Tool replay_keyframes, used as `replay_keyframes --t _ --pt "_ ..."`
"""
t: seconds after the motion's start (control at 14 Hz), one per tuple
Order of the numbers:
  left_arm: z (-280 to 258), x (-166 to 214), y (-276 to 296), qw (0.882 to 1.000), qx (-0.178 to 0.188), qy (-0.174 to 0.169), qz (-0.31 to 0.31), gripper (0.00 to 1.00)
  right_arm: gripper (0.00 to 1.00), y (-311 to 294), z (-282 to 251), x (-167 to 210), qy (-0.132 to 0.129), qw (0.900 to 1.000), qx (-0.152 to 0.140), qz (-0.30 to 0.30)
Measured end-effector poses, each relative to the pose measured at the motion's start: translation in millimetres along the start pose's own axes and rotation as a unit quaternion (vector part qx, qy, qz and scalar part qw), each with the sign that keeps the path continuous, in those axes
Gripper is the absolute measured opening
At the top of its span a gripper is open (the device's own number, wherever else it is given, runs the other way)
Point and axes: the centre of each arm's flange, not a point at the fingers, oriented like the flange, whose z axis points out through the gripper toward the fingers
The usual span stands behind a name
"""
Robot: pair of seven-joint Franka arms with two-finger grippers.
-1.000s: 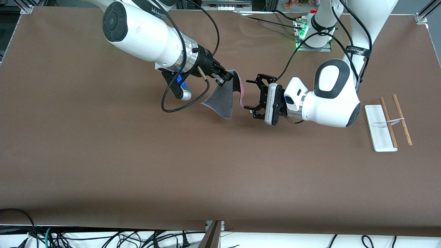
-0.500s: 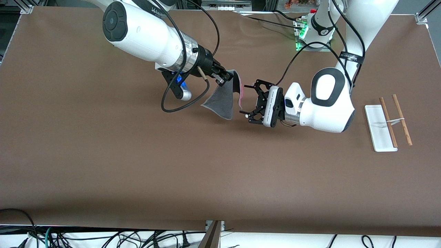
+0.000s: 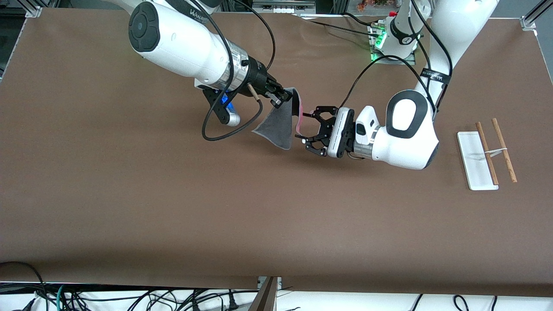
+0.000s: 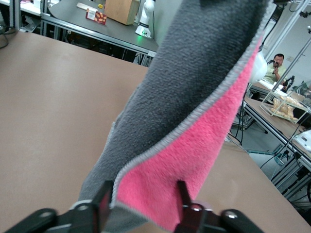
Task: Pass towel and hang on rack
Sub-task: 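Close the left gripper on the hanging towel beside the right gripper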
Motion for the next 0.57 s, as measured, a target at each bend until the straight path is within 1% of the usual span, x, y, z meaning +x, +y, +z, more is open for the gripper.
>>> replay_keyframes --t 0.07,0.21,0.29,0.36,0.43,0.57 --pt "1.2 0.4 0.2 1.000 -0.001 0.000 0.002 0.43 0.02 0.0 -0.1 0.1 0.000 1.000 0.000 0.000" --pt "1.6 0.6 0.3 1.000 -0.001 0.000 0.002 0.25 0.02 -0.1 -0.1 0.1 0.000 1.000 0.000 0.000" --pt "1.4 0.5 0.2 1.000 -0.001 0.000 0.002 0.14 0.02 -0.1 -0.1 0.1 0.000 1.000 0.000 0.000" --pt "1.1 0.4 0.1 1.000 -0.001 0.000 0.002 0.05 0.02 -0.1 -0.1 0.1 0.000 1.000 0.000 0.000" --pt "0.9 0.3 0.1 1.000 0.000 0.001 0.002 0.01 0.02 -0.1 -0.1 0.1 0.000 1.000 0.000 0.000" --pt "0.5 0.1 0.0 1.000 0.000 0.001 0.002 0.02 0.02 -0.1 -0.1 0.1 0.000 1.000 0.000 0.000"
